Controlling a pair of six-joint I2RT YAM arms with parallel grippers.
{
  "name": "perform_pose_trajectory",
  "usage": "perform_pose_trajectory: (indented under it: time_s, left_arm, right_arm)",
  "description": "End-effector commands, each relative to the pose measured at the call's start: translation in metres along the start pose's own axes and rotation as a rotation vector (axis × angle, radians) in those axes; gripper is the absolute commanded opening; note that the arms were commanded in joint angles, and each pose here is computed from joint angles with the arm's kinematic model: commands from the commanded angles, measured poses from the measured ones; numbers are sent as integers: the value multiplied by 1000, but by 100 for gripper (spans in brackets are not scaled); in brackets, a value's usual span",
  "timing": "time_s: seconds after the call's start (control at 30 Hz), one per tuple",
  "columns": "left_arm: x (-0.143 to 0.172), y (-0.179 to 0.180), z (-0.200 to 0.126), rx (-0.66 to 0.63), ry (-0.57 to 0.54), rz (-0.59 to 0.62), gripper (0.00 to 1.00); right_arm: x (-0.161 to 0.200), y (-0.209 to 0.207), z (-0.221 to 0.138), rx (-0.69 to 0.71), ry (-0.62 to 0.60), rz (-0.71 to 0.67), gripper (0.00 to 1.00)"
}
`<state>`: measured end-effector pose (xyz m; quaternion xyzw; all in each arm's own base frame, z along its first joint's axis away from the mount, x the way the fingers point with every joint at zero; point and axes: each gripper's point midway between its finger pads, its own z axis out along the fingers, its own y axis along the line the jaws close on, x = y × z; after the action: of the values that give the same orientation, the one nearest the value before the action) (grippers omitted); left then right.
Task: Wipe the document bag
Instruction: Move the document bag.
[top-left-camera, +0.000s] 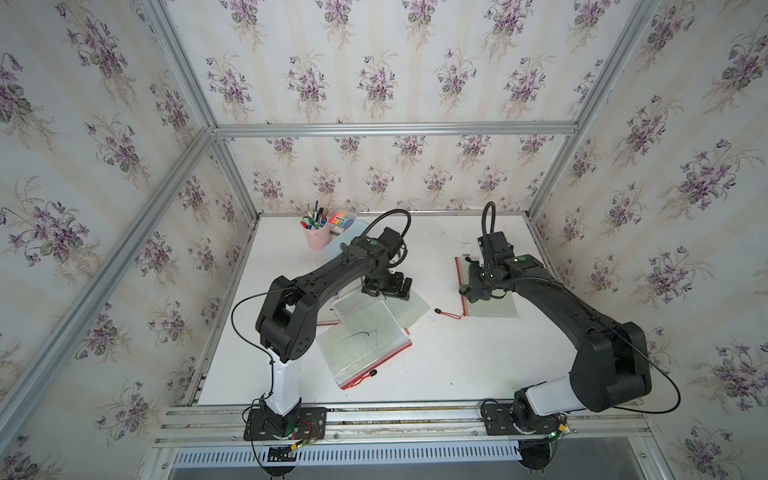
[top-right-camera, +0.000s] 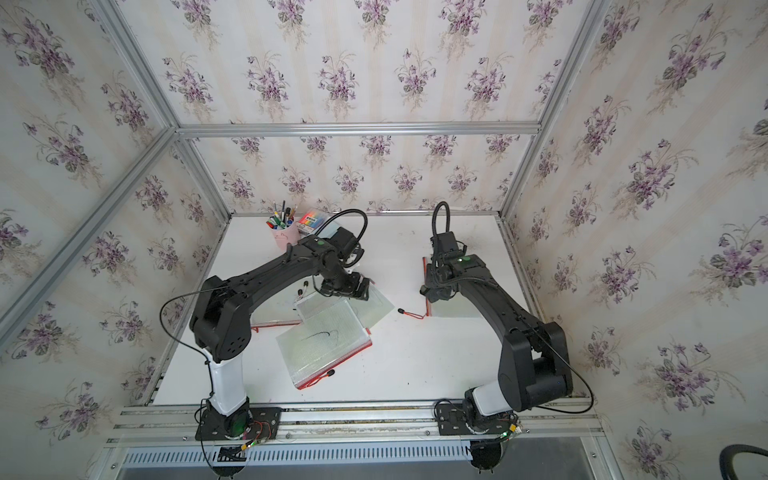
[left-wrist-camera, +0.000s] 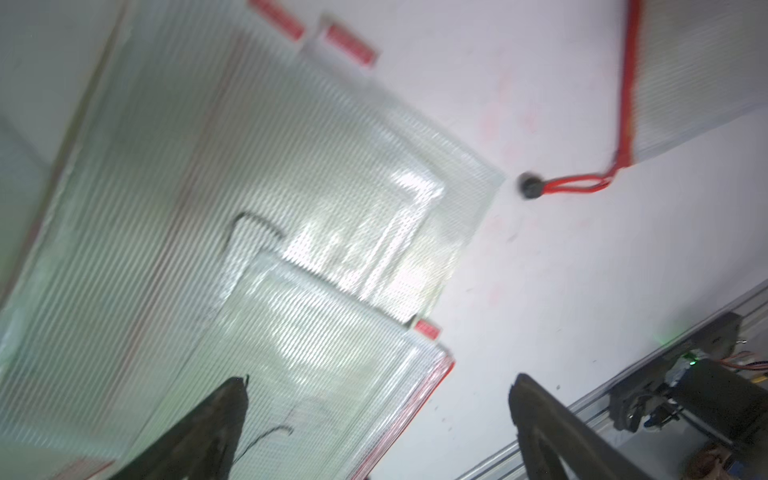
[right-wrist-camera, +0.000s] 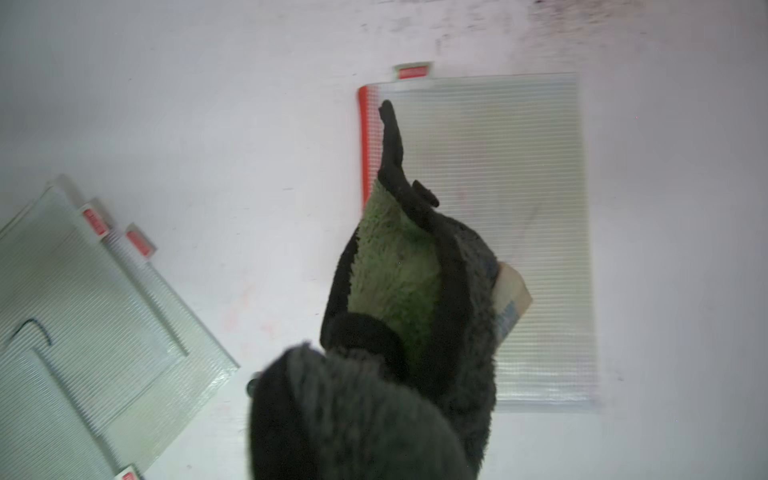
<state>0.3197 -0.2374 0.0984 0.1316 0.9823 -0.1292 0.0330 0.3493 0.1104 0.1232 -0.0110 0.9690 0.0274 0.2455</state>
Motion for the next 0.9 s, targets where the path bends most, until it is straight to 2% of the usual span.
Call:
perform_pose_trajectory:
  time_s: [0.0,0.13,0.33,0.43,0.67,0.77,0.87]
  left_arm:
    - [28,38,-6,-70,45,45,97]
    - [48,66,-5,-70,64,46,93]
    - [56,72,22,3,109,60,89]
    - [49,74,32,4,101,78,89]
    - [42,84,55,-30,122,100,89]
    - [50,82,63,-4,158,102,82]
    - [57,83,70,0,191,91,70]
  right_arm:
    - [13,56,7,-93,26,-71,10]
    - [56,133,16,-223,96,-168,10]
    - [102,194,44,-292,206,-295,10]
    - [115,204,55,-299,236,-314,10]
    - [144,196,83,-254,306,-334,10]
    - [149,197,88,-257,321,-319,10]
    - [150,202,91,-265,329,-307,10]
